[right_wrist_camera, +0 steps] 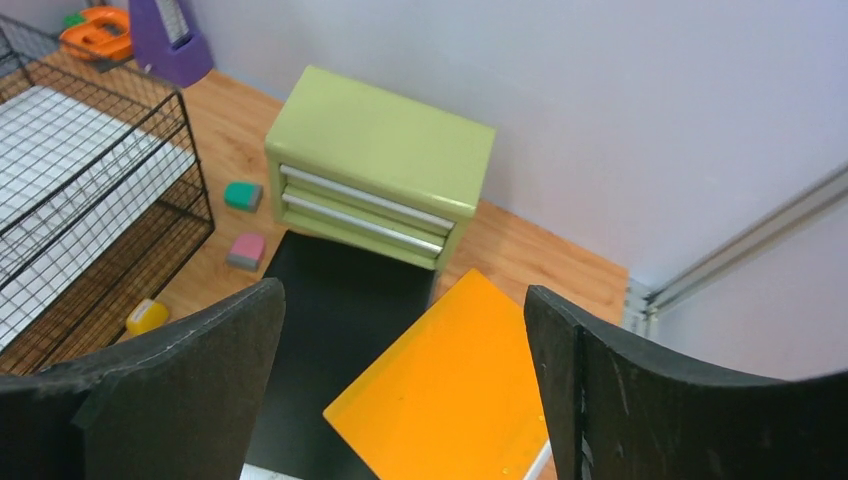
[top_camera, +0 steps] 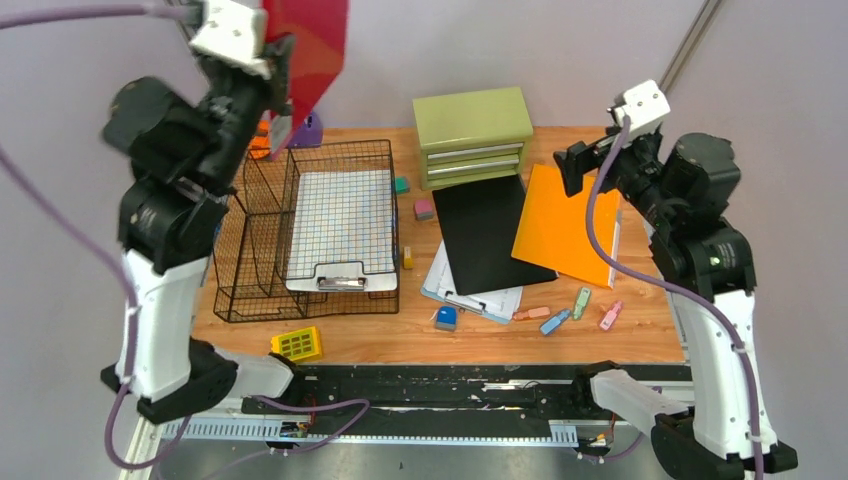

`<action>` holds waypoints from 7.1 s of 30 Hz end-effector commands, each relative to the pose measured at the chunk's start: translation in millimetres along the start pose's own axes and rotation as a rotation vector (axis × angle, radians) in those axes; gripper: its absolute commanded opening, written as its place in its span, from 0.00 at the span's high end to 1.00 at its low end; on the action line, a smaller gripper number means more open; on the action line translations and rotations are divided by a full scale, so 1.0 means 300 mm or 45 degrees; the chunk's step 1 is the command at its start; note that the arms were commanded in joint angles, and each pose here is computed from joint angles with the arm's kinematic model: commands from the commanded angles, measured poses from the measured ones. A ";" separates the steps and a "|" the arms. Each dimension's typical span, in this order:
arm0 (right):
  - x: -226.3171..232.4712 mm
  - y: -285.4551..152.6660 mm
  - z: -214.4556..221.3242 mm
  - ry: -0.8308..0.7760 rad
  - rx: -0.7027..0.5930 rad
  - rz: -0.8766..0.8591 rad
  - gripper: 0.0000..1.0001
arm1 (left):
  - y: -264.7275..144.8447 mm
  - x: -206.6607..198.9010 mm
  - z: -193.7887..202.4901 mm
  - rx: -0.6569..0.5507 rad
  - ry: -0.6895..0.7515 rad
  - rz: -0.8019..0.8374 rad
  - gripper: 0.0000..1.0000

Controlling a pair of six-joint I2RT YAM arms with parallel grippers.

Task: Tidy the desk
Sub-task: Place the folder in the storage box.

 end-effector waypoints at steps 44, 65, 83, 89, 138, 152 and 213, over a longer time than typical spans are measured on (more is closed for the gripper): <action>0.237 0.313 0.358 0.243 0.165 -0.667 0.11 | -0.417 0.358 0.503 0.303 0.045 -0.776 1.00; 0.255 0.363 0.424 0.274 0.248 -0.717 0.11 | -0.463 0.327 0.766 0.248 0.028 -0.720 1.00; 0.311 0.295 0.466 0.229 0.271 -0.964 0.13 | -0.523 0.313 0.997 0.130 0.031 -0.693 1.00; 0.315 0.301 0.497 0.236 0.307 -0.960 0.14 | -0.529 0.296 1.029 0.132 0.028 -0.639 1.00; 0.367 0.372 0.638 0.293 0.381 -1.092 0.16 | -0.501 0.393 0.933 0.220 -0.038 0.059 1.00; 0.368 0.360 0.664 0.252 0.388 -1.083 0.16 | -0.594 0.479 0.990 0.280 -0.036 0.112 1.00; 0.396 0.411 0.690 0.286 0.428 -1.126 0.17 | -0.688 0.524 1.073 -0.150 -0.099 -0.769 1.00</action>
Point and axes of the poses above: each gripper's point midway between its finger pads, its own y axis out along the fingers, its own x axis along the line the jaws close on, z = x × y, the point moved 7 cm from there along -y, back along the fingers, and after that the axes turned 3 degrees about -y, right-handed, at the moved point
